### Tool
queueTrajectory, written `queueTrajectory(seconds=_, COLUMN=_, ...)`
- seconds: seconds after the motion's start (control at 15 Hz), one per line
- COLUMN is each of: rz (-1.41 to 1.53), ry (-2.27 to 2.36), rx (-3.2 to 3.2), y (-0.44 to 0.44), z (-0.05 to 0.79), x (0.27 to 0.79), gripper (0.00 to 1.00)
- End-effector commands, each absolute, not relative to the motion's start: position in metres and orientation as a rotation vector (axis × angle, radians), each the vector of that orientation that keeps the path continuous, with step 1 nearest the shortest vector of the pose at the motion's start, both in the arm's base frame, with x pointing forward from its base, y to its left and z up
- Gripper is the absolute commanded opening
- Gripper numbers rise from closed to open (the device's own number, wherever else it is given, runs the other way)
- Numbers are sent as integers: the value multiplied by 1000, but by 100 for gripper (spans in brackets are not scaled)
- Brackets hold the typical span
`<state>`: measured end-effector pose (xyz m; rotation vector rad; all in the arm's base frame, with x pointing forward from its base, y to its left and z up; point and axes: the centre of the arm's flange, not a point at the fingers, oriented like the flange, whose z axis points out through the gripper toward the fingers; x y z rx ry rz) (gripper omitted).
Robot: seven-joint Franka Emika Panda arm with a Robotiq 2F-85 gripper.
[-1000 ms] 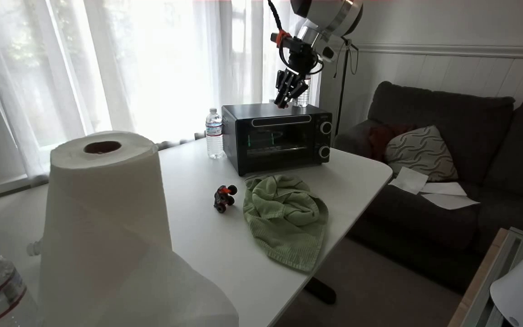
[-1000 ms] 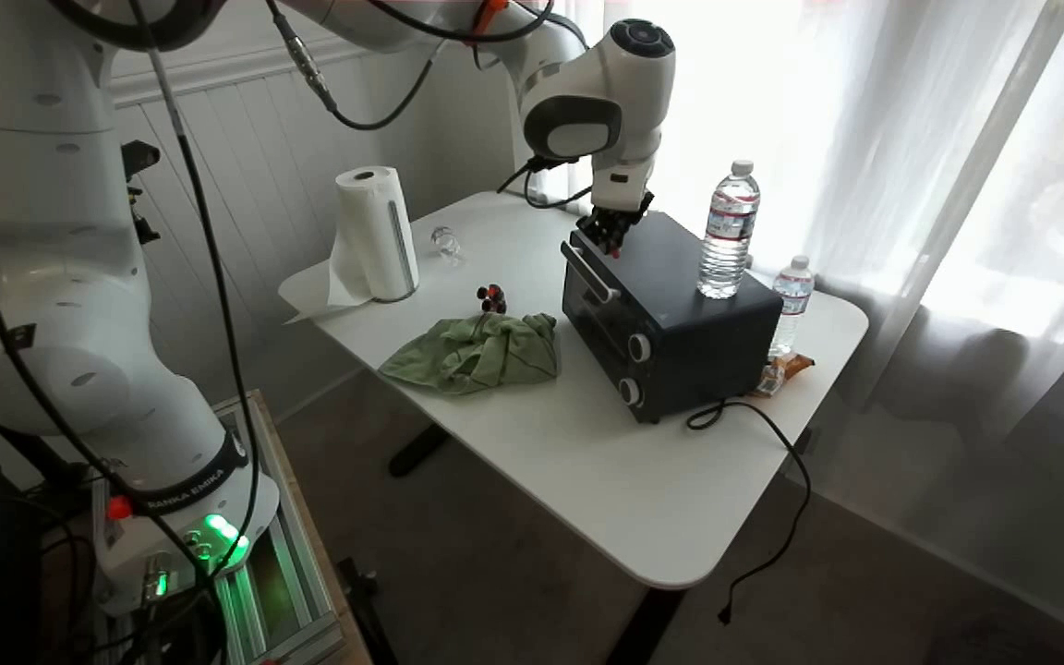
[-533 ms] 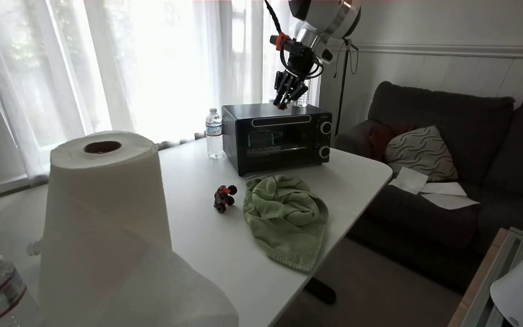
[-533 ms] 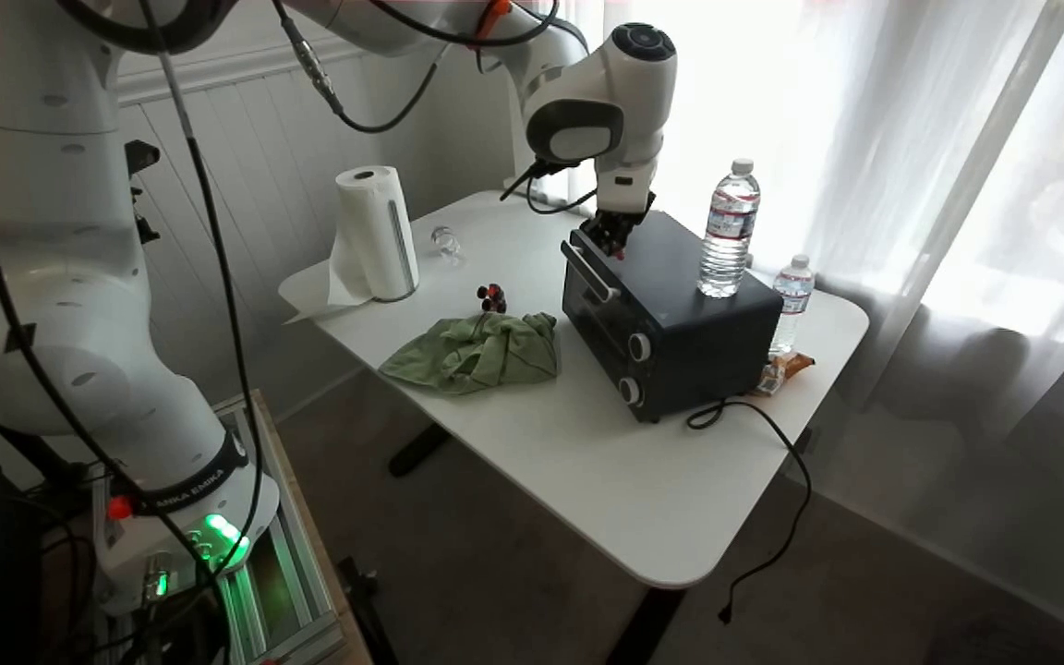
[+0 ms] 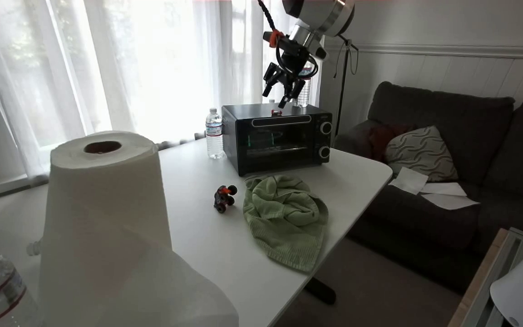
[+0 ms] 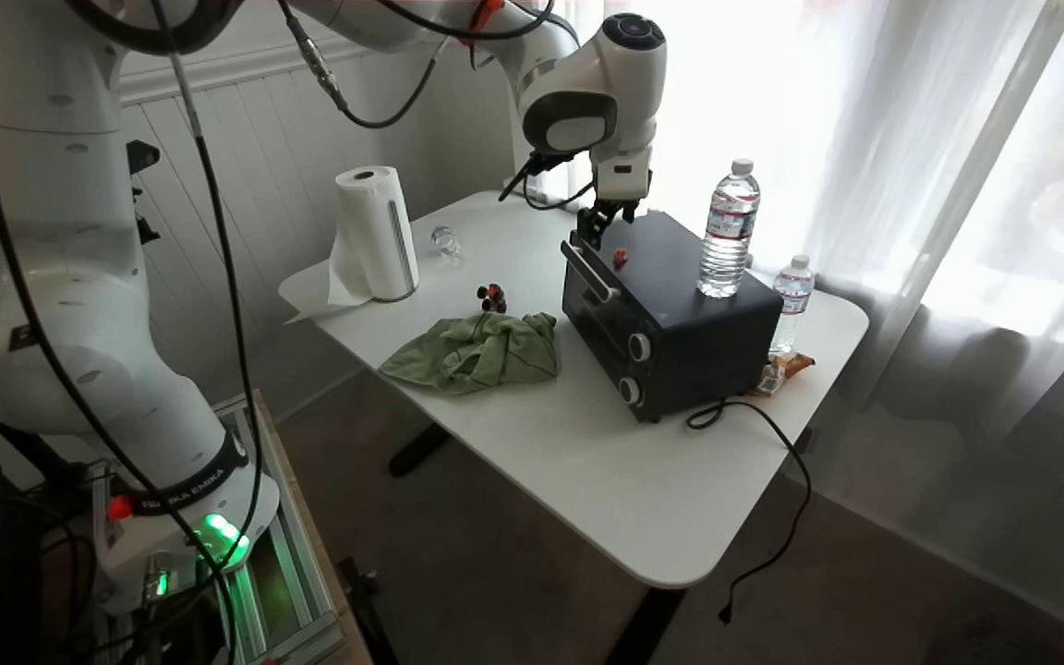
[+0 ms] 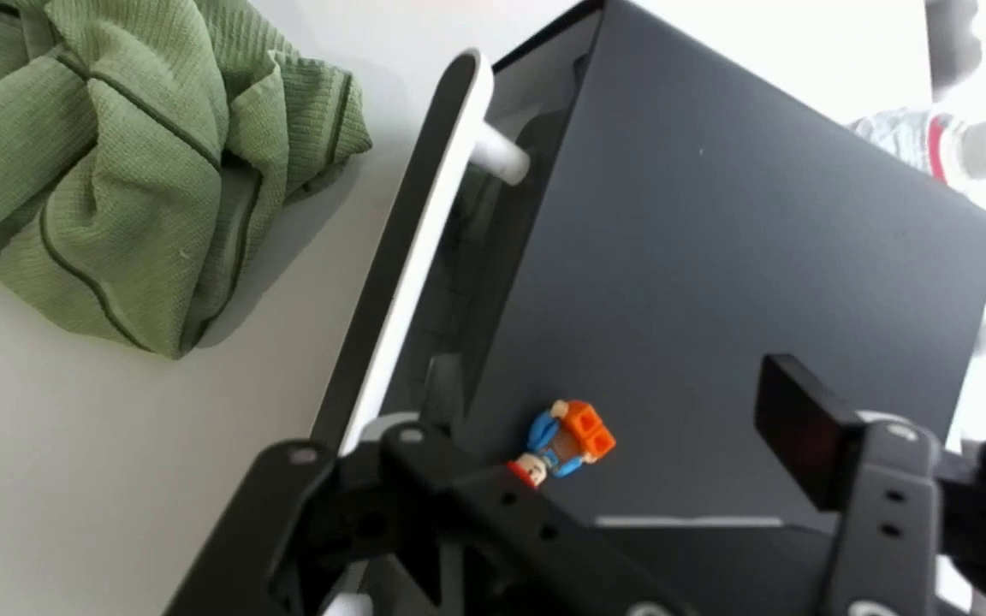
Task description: Lift the orange object from the table and put it on the microwave
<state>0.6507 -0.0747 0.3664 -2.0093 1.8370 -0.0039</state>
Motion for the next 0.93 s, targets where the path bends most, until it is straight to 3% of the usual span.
queueTrajectory(seconds=0.0, rz=11, ry=1680, rx=-2191, y=-38, z=385, x=638, gripper=100)
queueTrajectory(seconds=0.87, rz=-180, ry=929, rx=-2913, y=148, z=408, x=601, gripper=100)
